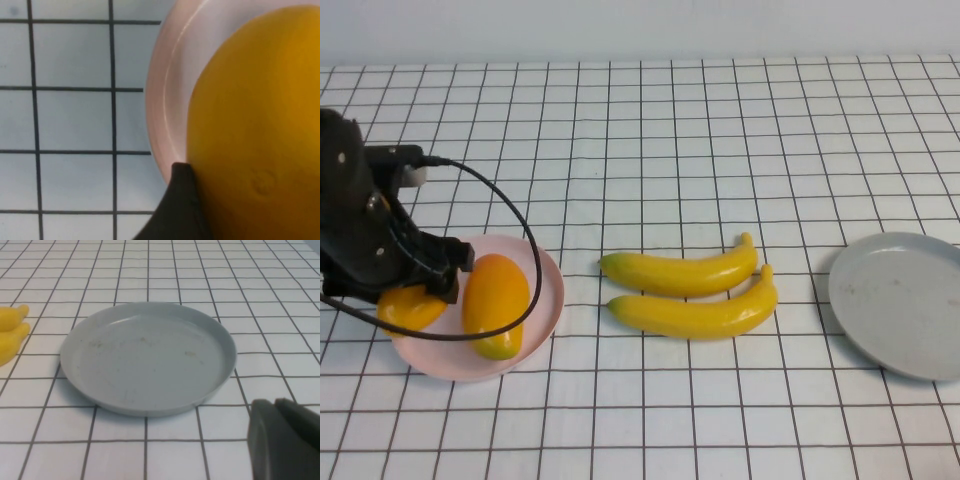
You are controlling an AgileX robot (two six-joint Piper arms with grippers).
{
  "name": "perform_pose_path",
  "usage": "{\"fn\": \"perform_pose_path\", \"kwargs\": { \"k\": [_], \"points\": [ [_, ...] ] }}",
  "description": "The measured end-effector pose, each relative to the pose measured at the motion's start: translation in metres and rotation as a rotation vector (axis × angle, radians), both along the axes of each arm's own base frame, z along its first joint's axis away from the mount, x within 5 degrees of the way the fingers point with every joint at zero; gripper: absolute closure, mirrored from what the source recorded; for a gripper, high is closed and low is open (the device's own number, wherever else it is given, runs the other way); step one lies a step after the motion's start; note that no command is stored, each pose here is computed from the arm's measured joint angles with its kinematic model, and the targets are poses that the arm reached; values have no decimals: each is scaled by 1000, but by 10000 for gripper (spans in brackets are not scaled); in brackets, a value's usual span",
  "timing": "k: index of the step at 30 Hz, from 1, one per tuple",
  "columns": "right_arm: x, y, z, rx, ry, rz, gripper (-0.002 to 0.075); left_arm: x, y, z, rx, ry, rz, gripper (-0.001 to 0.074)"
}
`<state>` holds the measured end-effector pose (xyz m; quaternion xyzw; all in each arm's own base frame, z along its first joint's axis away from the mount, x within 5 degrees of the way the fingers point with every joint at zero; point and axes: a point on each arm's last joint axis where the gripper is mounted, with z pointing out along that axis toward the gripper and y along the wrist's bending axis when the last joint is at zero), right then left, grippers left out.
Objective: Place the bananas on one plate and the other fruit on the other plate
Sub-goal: Put one type of fruit in the left plate, then put another type of fruit in the right plate
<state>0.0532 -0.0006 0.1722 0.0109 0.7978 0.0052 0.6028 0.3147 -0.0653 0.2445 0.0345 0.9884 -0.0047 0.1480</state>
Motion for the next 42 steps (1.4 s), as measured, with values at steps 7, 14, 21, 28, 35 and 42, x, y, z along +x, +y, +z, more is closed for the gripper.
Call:
{"fn": "perform_pose_path", "kwargs": {
  "k": [7,14,21,28,35,42],
  "points": [
    [0,0,0,0,0,0,742,6,5,-17,2,-30,5,136],
    [0,0,0,0,0,0,742,9,1,-16,-22,-62,-32,66],
    [0,0,0,0,0,0,742,1,-3,13,-87,-135,-78,139],
    [0,0,0,0,0,0,742,-47,1,74,-182,-390,-124,665],
    [0,0,0,0,0,0,742,-132,21,92,-221,-616,-78,734],
    [0,0,0,0,0,0,742,-179,34,72,-194,-853,-97,737]
  ]
}}
